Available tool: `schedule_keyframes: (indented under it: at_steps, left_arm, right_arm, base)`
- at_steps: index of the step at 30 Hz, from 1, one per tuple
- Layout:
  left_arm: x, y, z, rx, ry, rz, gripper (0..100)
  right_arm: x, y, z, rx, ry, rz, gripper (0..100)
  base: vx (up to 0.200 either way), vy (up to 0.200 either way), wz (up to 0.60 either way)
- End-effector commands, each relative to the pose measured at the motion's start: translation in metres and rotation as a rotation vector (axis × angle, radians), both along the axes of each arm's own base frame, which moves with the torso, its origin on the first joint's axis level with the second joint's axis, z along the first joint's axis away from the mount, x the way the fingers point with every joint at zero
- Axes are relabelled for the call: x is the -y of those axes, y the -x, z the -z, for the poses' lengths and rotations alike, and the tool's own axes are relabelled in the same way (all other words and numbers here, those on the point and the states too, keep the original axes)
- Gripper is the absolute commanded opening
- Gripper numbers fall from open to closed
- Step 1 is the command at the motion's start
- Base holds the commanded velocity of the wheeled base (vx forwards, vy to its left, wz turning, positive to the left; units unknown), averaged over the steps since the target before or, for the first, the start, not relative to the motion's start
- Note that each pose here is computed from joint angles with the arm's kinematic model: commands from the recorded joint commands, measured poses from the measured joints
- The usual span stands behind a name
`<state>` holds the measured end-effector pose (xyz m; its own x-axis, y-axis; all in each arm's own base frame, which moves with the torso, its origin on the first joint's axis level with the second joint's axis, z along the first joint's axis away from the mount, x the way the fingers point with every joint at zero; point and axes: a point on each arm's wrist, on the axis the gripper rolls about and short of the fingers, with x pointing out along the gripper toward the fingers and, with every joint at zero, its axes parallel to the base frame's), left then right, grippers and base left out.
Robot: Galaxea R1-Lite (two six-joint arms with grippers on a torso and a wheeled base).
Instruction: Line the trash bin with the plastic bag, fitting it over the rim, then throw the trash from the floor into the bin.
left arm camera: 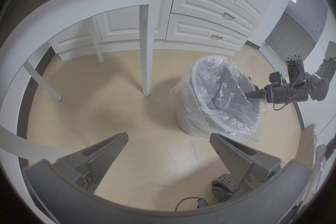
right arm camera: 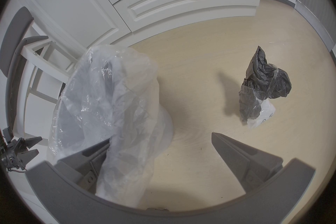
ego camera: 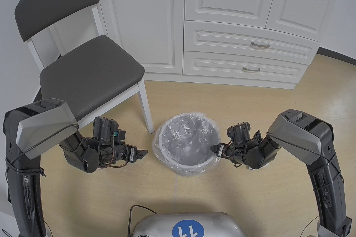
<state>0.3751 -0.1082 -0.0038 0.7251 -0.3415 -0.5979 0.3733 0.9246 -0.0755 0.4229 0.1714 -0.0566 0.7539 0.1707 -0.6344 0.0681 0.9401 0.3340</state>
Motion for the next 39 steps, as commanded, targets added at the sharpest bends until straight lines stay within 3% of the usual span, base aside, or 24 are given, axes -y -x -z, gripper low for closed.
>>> schedule_keyframes:
  at_steps: [1, 8, 12, 15, 18, 23, 27, 39]
  left_arm:
    - [-0.001, -0.001, 0.003, -0.008, -0.001, -0.003, 100]
    - [-0.005, -0.003, 0.000, 0.003, 0.001, -0.014, 100]
    - [-0.006, -0.004, -0.001, 0.006, 0.002, -0.017, 100]
    - [-0.007, -0.004, -0.002, 0.009, 0.002, -0.020, 100]
    - [-0.007, -0.004, -0.002, 0.009, 0.002, -0.020, 100]
    - [-0.008, -0.004, -0.002, 0.011, 0.002, -0.021, 100]
    - [-0.007, -0.004, -0.002, 0.010, 0.000, -0.018, 100]
    - [-0.006, -0.004, 0.001, 0.004, 0.000, -0.018, 100]
  right_arm:
    - [-0.008, 0.002, -0.005, 0.012, -0.014, -0.003, 100]
    - [0.003, -0.005, -0.021, 0.069, 0.034, 0.061, 100]
    - [0.003, -0.004, -0.046, 0.109, -0.001, 0.065, 100]
    - [-0.013, 0.006, -0.052, 0.108, -0.035, 0.042, 100]
    - [-0.030, 0.015, -0.045, 0.091, -0.037, 0.012, 100]
    - [-0.035, 0.017, -0.042, 0.086, -0.040, 0.002, 100]
    - [-0.042, 0.015, -0.021, 0.069, -0.022, -0.001, 100]
    - [-0.056, -0.009, 0.006, 0.212, -0.037, 0.086, 100]
  base:
    - [0.000, 0.000, 0.00]
    - [0.000, 0.000, 0.00]
    - [0.000, 0.000, 0.00]
    - [0.000, 0.000, 0.00]
    - [0.000, 0.000, 0.00]
    - [0.000, 0.000, 0.00]
    - [0.000, 0.000, 0.00]
    - [0.000, 0.000, 0.00]
